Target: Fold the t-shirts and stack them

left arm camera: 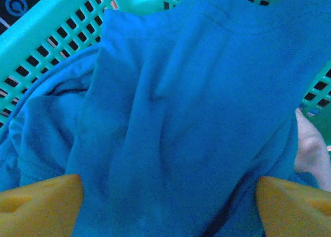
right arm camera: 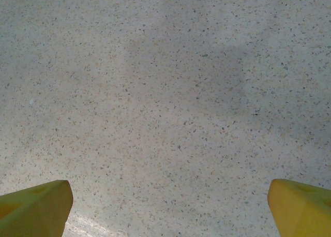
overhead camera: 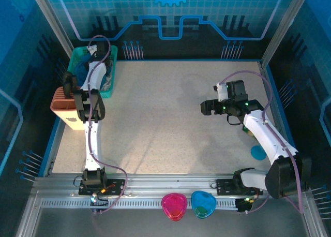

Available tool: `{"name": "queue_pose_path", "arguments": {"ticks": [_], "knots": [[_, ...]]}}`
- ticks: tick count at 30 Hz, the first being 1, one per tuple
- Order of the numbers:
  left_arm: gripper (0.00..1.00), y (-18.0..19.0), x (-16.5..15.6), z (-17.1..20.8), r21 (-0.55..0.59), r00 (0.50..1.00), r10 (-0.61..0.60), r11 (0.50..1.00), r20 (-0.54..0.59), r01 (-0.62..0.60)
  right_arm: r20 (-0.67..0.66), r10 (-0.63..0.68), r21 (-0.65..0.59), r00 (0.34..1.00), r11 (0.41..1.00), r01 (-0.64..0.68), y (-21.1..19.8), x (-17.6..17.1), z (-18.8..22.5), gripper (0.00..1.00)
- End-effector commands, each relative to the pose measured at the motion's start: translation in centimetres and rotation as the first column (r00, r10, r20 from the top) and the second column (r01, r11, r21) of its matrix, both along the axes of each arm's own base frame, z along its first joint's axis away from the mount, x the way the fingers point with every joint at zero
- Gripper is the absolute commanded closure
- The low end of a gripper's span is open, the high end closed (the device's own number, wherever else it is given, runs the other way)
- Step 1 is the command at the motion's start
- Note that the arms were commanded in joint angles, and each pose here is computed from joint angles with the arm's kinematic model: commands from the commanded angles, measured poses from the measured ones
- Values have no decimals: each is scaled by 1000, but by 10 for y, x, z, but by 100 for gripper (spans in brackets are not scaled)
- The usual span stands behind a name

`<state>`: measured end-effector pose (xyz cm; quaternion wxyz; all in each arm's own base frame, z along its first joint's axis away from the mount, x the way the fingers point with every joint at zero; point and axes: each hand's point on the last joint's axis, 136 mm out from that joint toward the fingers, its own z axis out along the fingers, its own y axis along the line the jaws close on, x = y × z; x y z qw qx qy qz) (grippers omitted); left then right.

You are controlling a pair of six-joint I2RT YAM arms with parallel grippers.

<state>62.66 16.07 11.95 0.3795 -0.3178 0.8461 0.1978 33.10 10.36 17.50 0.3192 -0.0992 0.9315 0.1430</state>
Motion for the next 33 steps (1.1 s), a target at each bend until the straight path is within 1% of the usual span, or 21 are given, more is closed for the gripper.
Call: {"name": "queue_pose_path", "arguments": {"ticks": [1,5,9,12,15,18,23,26,33], "knots": [[2,14,-2,-6,-55,999,36,998,17,-35,1,28,6,1000,1000,-28,6,0,6,2],[1,15,4,-9,-102,999,10,995,31,-7,-6,32,6,999,999,-32,7,1,5,2],[1,12,7,-12,-113,1000,-17,993,14,18,-11,35,9,999,999,-35,8,2,3,2],[8,13,6,-13,-110,1000,-21,994,5,21,-17,39,13,999,999,-39,9,3,2,3],[21,11,6,-13,-112,999,-32,993,-3,31,-18,38,15,999,999,-38,10,3,3,3],[39,10,5,-15,-112,999,-49,993,-17,46,-11,37,15,999,999,-37,9,2,5,3],[82,8,2,-11,-106,997,-69,992,-29,65,11,36,17,999,999,-36,8,0,13,3],[100,6,1,14,-91,997,-83,992,5,83,23,36,21,999,999,-37,8,-1,17,3],[100,-8,-13,116,-41,982,-128,990,142,135,69,40,41,997,998,-43,9,-7,31,3]]}}
